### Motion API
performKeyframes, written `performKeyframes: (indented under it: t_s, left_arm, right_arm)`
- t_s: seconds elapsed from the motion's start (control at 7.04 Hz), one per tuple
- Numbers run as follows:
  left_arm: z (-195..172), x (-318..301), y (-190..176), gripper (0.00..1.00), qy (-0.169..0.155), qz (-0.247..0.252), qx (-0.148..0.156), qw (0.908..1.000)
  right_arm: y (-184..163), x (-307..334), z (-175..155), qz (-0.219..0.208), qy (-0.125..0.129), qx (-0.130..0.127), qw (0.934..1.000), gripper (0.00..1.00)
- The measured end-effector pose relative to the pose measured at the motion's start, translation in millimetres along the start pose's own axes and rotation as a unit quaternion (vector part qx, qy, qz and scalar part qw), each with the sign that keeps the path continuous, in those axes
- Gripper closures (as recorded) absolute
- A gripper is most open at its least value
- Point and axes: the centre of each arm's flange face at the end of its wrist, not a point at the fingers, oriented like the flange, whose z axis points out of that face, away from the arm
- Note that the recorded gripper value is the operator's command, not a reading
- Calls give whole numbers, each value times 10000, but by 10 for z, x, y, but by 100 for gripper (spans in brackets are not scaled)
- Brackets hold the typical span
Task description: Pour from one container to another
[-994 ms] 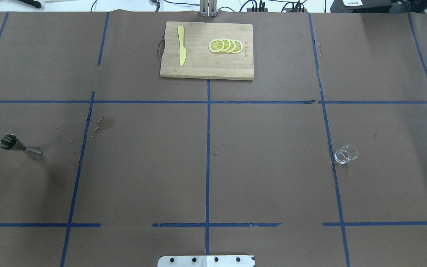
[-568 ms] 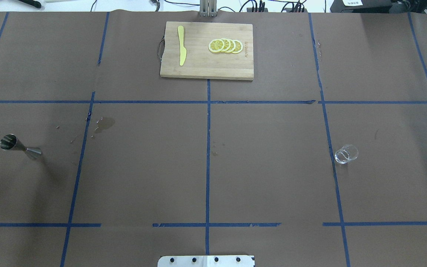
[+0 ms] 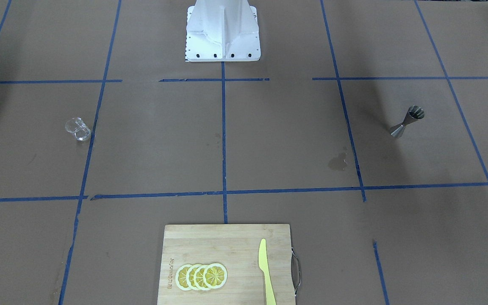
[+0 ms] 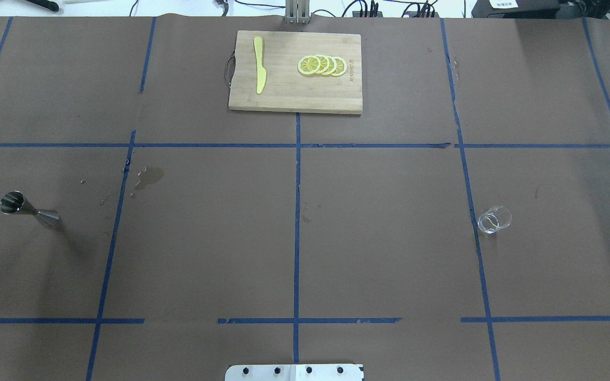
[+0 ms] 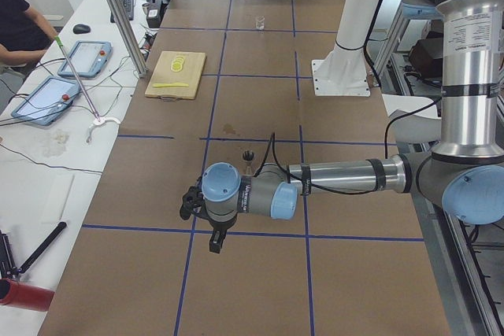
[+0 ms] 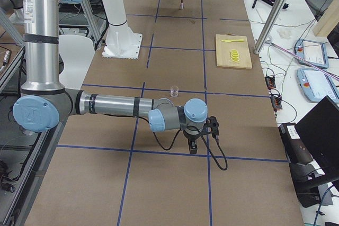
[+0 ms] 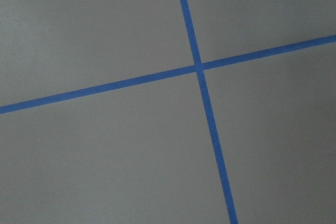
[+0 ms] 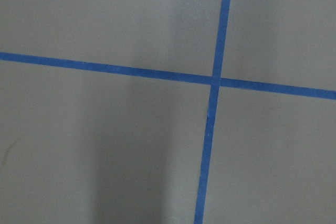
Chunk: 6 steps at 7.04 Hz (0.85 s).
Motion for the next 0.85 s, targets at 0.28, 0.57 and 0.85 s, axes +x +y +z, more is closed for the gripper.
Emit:
performKeyframes:
  t_s: [0.28,0.57,0.85]
  left_arm:
    - [-7,-3,-3,0,15,-174,-194,9997]
    - [-32,6,-10,0,25,-298,-307,9991]
    - [-79,64,-29,0,33,-239,-352,9991]
  right_arm:
    - [65,-77,-122,-95,44,-121,9999,0]
    - [117,-64,-120,-183,74,-166,9997,0]
    - [134,-55,-112,-199,85,-176,9996,0]
